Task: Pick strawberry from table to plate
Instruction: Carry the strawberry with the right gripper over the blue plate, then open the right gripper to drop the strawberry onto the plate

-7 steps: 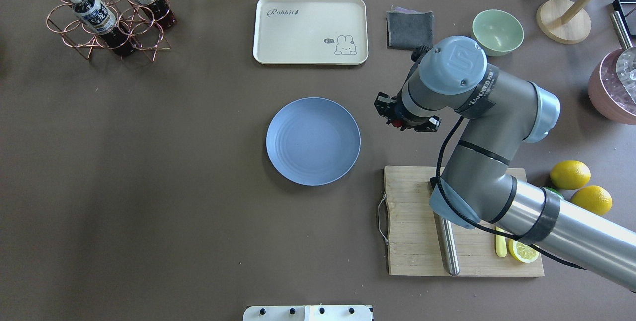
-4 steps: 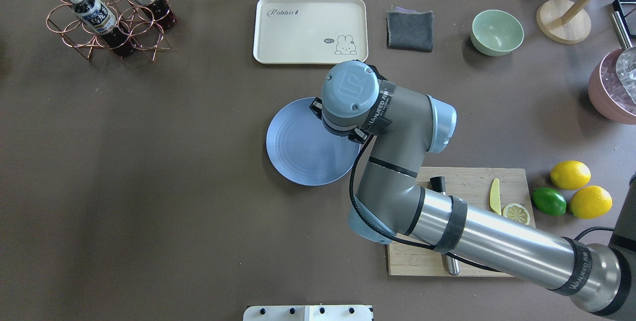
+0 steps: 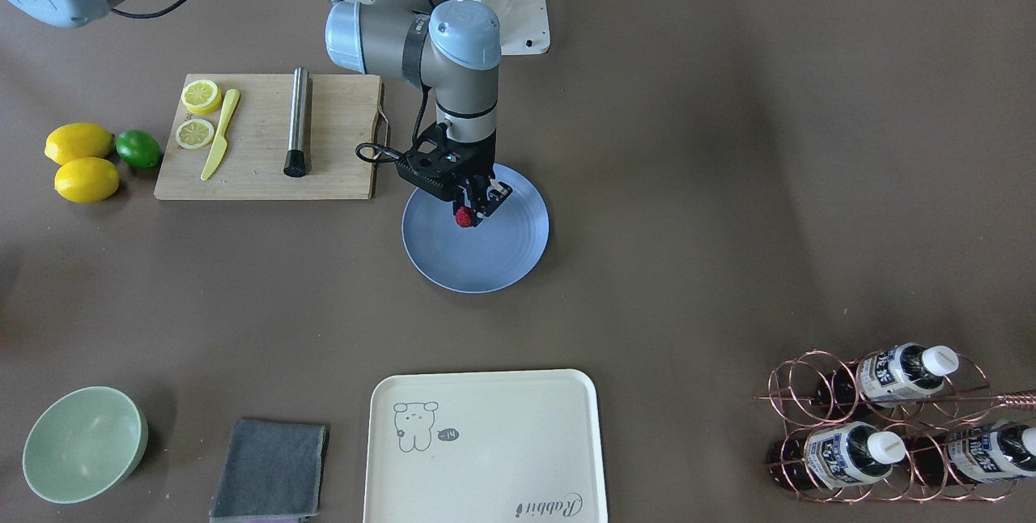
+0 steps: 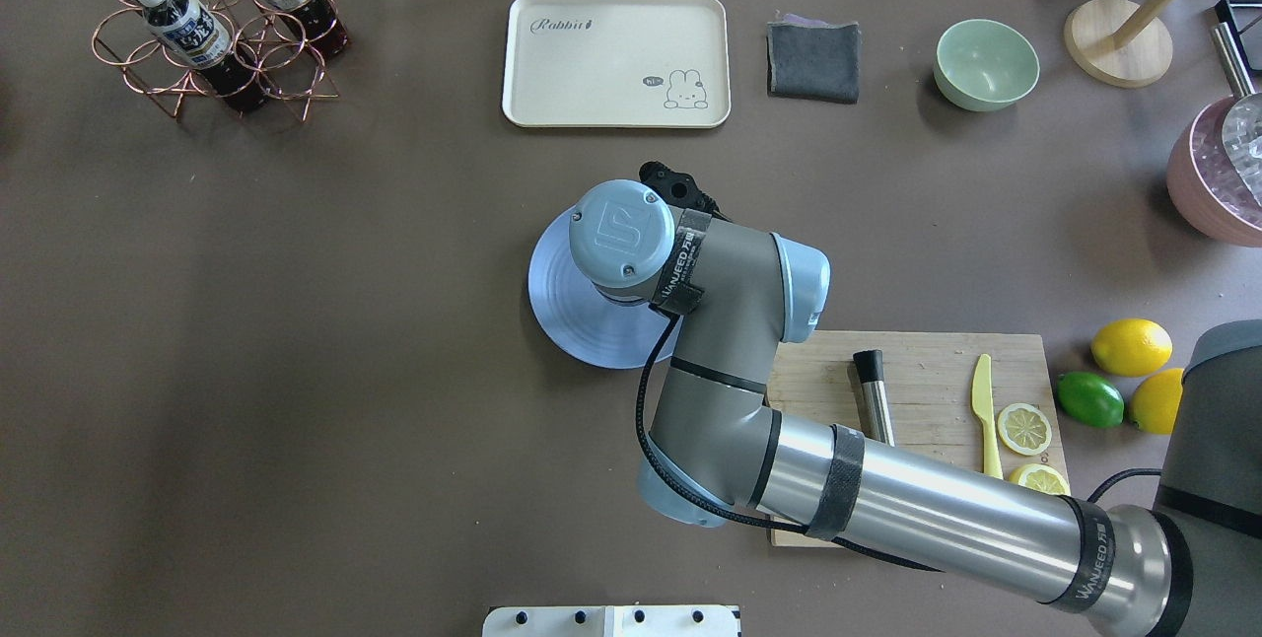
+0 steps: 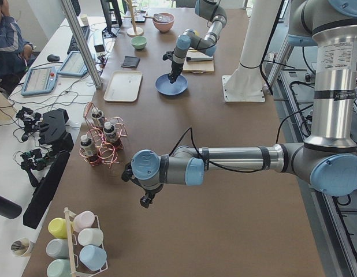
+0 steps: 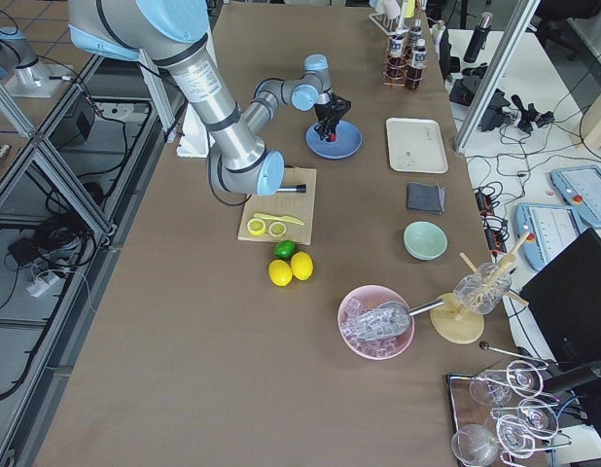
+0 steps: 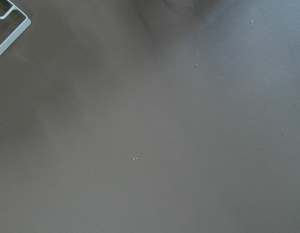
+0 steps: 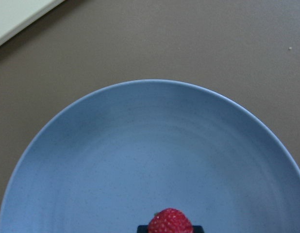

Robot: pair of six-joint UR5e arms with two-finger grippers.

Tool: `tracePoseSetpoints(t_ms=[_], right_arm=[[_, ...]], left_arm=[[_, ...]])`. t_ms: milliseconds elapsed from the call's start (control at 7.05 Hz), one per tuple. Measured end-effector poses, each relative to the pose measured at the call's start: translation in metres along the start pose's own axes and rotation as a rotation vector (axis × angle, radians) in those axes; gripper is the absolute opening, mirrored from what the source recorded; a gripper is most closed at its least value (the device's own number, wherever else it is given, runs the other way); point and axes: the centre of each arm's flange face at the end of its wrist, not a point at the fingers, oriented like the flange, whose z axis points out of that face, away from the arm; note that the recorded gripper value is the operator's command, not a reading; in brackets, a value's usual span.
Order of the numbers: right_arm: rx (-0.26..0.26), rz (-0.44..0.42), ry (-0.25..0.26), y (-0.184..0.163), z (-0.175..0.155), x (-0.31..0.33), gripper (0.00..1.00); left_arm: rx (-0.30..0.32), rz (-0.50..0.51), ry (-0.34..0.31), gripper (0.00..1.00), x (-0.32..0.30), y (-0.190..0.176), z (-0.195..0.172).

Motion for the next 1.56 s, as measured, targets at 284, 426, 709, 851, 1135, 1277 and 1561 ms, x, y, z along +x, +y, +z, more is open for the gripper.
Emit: tracePoseSetpoints(t_ms=[284, 426, 709, 851, 1135, 1277, 1561], right_arm=[[0.005, -0.011, 0.005, 0.008, 0.005, 0.002, 0.29], [0.015, -0.012, 0.01, 0.008, 0.009, 0.002, 0.5], [0.029, -0.017, 0.016, 0.007, 0.014, 0.003, 1.0], [0.031, -0.028, 0.016, 0.007, 0.014, 0.002, 1.0], [0.027, -0.044, 0.004, 0.001, 0.004, -0.006, 1.0], [0.013, -0.048, 0.0, -0.01, -0.005, -0.012, 1.0], [-0.03, -0.075, 0.025, -0.049, -0.031, -0.016, 1.0]], left_arm=[[0.001, 0.001, 0.001, 0.98, 0.0, 0.0, 0.0], [0.001, 0.002, 0.0, 0.98, 0.0, 0.0, 0.0], [0.002, 0.004, -0.002, 0.98, 0.0, 0.0, 0.0], [0.003, 0.005, -0.002, 0.98, 0.0, 0.0, 0.0], [0.001, 0.002, -0.002, 0.98, -0.001, 0.001, 0.001], [-0.001, 0.0, -0.003, 0.98, -0.002, 0.002, 0.002], [-0.007, -0.009, -0.003, 0.98, -0.004, 0.007, 0.004]])
